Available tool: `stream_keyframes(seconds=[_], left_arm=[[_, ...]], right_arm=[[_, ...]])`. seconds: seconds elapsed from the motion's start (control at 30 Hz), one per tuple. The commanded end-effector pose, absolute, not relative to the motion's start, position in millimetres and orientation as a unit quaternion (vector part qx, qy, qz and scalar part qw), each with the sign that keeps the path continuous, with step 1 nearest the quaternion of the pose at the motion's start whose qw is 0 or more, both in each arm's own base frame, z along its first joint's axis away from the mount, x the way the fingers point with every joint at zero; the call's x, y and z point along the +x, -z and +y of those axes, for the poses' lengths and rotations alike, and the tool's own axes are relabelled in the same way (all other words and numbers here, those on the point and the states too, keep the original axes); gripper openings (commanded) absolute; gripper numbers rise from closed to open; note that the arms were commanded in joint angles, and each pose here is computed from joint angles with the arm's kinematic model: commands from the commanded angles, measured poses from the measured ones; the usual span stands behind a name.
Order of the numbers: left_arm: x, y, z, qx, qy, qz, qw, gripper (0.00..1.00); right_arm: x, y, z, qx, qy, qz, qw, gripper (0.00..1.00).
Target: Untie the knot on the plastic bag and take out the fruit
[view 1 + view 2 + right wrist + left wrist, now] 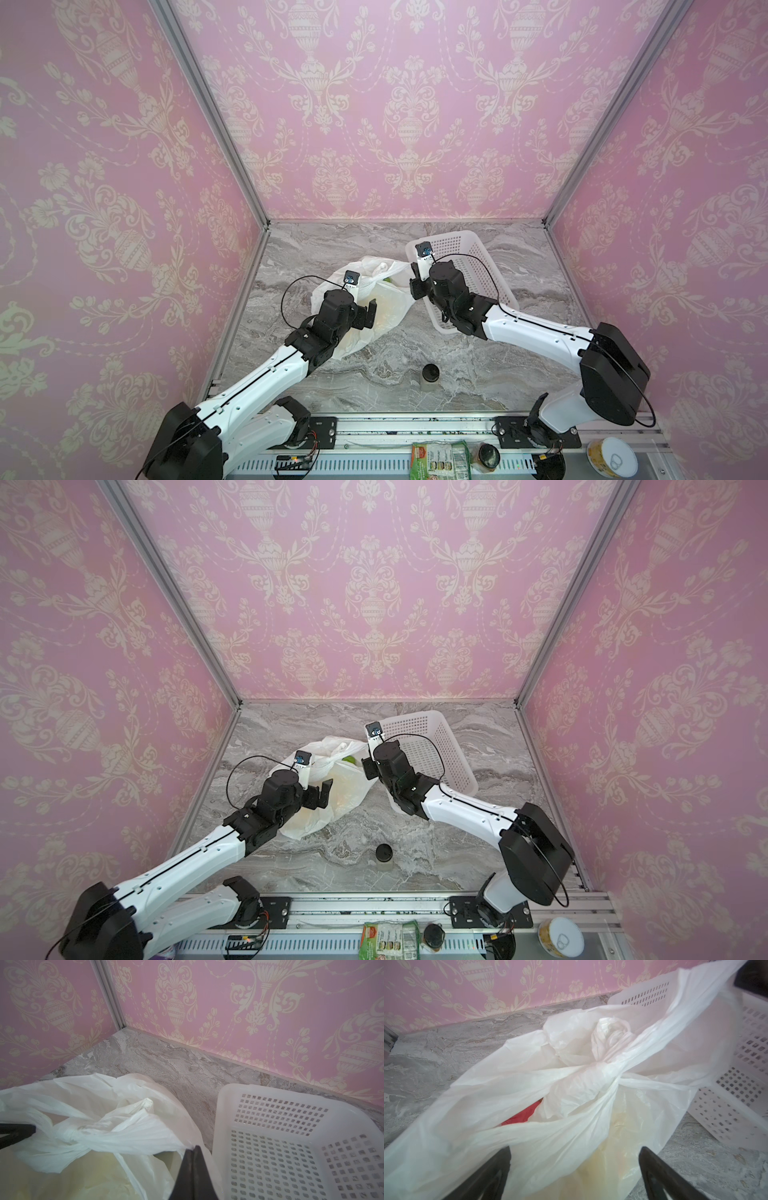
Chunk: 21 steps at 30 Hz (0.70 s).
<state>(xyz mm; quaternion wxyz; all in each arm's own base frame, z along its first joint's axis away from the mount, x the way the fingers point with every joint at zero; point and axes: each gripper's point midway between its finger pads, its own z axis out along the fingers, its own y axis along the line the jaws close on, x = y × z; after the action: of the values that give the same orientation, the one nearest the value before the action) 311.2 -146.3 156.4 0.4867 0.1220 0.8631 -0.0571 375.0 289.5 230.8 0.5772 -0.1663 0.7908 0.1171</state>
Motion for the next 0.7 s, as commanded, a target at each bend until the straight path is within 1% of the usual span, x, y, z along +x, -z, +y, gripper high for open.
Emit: stream_keyframes(seconds=[0.0, 0.03, 0.1, 0.13, 0.17, 0.27, 0.37, 0.53, 0.67], left_arm=[[332.2, -165.6, -141.0, 0.115, 0.003, 0.858, 0.5, 0.82], [336.8, -164.7, -139.4, 0.109, -0.01, 0.862, 0.495, 0.64], [342.8, -165.4, -134.2, 0.098, -0.032, 0.865, 0.491, 0.23], [344.1, -168.4, -134.2, 0.096, -0.033, 0.863, 0.494, 0.08], [343.9, -172.2, -134.3, 0.094, -0.029, 0.86, 0.5, 0.0], [336.7, -191.4, -141.3, 0.096, 0.015, 0.849, 0.52, 0.0], [324.7, -211.8, -149.0, 0.107, 0.065, 0.834, 0.537, 0.0], [313.0, -237.2, -145.3, 0.104, 0.093, 0.818, 0.559, 0.0], [310.1, -254.0, -130.2, 0.076, 0.103, 0.806, 0.578, 0.0]], right_arm=[[367.8, -243.1, 283.4, -0.15, -0.139, 0.785, 0.585, 0.0], [366.5, -243.4, 281.9, -0.148, -0.14, 0.785, 0.586, 0.0], [365.4, -240.8, 278.0, -0.142, -0.138, 0.786, 0.586, 0.0], [367.1, -237.0, 273.6, -0.133, -0.128, 0.789, 0.586, 0.0], [369.9, -232.7, 268.0, -0.123, -0.116, 0.793, 0.586, 0.0], [382.8, -214.8, 244.7, -0.08, -0.084, 0.815, 0.567, 0.0], [392.2, -201.4, 221.9, -0.039, -0.091, 0.829, 0.551, 0.0], [394.9, -194.9, 193.0, 0.002, -0.062, 0.831, 0.554, 0.0], [394.8, -187.1, 170.6, 0.046, -0.055, 0.834, 0.547, 0.0]])
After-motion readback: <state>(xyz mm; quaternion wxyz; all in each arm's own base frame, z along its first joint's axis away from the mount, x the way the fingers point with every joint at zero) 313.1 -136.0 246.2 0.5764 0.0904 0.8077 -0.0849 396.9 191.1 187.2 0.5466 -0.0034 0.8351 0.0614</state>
